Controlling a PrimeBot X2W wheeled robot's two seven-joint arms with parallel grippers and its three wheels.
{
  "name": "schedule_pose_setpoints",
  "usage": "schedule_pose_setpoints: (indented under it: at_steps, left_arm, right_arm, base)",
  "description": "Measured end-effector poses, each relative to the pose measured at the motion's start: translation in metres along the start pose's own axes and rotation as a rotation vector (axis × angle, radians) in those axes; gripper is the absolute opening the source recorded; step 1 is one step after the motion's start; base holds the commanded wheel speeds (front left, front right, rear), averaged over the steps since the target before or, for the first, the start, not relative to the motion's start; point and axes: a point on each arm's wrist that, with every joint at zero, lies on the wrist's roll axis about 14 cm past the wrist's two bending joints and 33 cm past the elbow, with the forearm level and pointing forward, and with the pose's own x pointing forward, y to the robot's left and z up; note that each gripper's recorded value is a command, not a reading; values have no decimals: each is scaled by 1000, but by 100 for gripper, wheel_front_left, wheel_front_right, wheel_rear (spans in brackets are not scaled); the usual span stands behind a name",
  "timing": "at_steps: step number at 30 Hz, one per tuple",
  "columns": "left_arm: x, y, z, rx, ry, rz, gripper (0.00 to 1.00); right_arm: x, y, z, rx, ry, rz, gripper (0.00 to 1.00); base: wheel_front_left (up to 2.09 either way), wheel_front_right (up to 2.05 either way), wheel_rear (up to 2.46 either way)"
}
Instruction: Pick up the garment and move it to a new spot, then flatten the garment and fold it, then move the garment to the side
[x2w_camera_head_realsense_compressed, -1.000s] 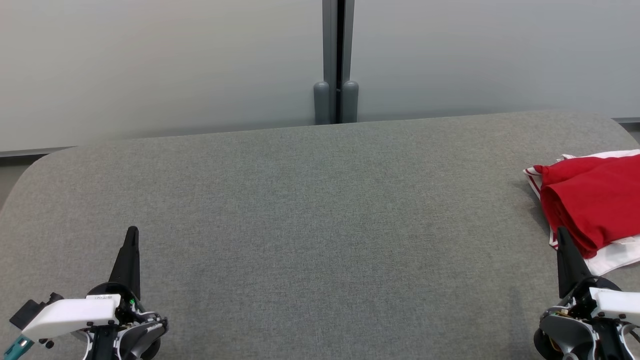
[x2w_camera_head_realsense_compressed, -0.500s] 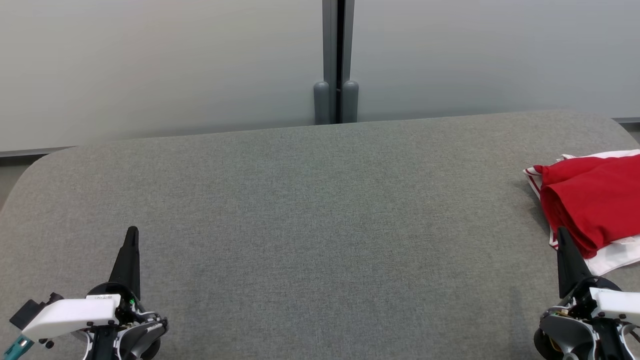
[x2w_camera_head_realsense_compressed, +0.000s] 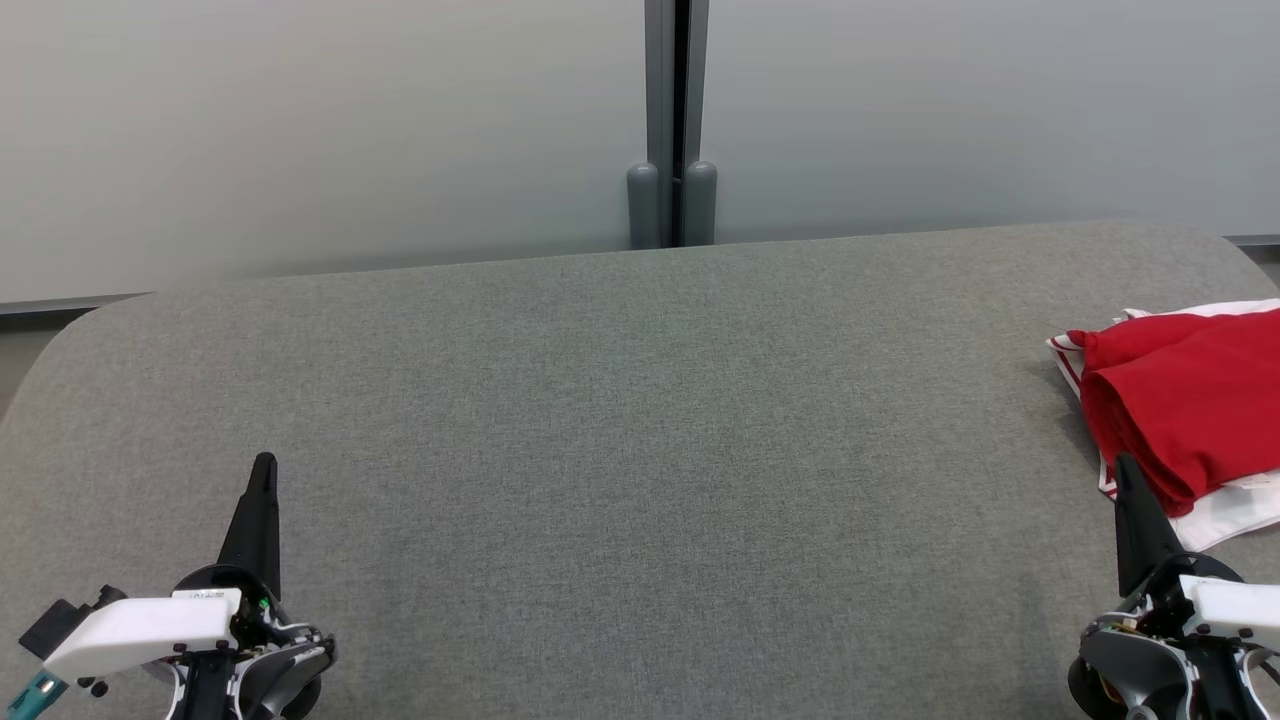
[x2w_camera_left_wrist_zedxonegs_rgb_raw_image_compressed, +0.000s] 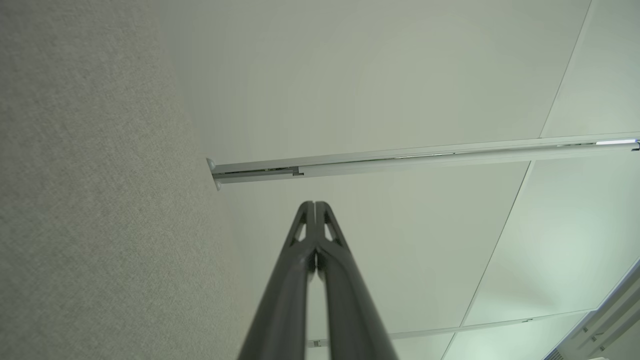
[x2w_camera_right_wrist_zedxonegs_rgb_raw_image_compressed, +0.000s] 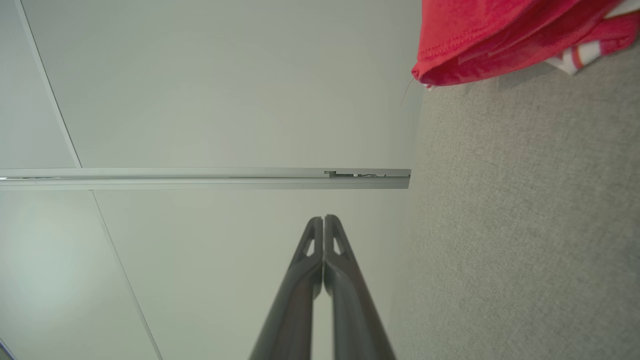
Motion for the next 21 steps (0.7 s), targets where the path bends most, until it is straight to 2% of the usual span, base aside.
schedule_pose_setpoints:
  at_steps: [21]
  left_arm:
    - [0,0,0,0,0,0,0]
  right_arm:
    - [0,0,0,-1,2,0,0]
  base:
    - [0,0,0]
